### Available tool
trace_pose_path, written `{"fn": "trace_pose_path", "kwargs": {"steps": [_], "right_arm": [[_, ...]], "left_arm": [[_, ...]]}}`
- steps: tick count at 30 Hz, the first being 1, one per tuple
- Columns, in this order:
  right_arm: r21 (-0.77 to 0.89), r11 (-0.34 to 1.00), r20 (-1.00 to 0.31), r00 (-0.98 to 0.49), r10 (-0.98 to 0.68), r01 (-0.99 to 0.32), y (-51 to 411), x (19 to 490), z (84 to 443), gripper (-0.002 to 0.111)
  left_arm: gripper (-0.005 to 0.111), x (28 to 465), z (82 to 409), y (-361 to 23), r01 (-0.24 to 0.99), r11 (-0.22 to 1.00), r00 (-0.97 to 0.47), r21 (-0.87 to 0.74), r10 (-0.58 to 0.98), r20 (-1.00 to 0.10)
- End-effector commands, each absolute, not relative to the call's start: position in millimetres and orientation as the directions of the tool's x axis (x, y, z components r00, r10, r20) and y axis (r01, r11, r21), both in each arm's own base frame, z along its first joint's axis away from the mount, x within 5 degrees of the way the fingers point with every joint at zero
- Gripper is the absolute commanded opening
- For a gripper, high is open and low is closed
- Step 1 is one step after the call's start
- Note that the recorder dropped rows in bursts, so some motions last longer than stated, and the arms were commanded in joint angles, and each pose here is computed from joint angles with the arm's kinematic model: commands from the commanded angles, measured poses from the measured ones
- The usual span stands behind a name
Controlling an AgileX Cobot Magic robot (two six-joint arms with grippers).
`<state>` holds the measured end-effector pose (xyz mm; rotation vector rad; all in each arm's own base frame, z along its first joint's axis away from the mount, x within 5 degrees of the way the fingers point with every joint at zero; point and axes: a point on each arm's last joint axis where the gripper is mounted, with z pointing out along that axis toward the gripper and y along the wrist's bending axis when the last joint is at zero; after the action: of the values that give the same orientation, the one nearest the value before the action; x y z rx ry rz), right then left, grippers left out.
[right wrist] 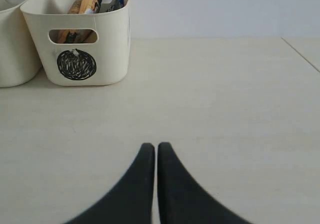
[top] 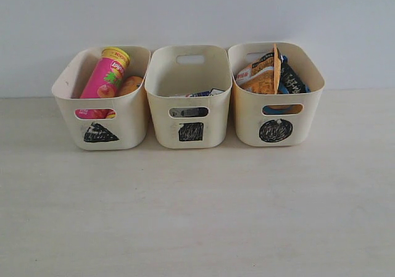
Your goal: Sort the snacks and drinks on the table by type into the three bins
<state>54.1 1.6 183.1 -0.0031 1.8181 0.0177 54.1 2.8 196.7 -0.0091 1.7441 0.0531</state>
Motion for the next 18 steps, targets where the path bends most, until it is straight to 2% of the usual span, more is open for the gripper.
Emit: {"fn": "trace_pose_path", "kwargs": {"steps": [1,18], "right_arm": [[0.004,1.000,-0.973,-0.232,0.003,-0.002,1.0,54.0,184.1,0.000],[0.004,1.000,-0.973,-0.232,0.003,-0.002,1.0,54.0,184.1,0.000]], "left_arm": [[0.004,55.2,190.7,3.1,-0.049,0.999,-0.160,0.011,0.003,-0.987],[0.004,54.5,187.1,3.2,-0.047,0.999,-0.200,0.021,0.011,-0.980]]}}
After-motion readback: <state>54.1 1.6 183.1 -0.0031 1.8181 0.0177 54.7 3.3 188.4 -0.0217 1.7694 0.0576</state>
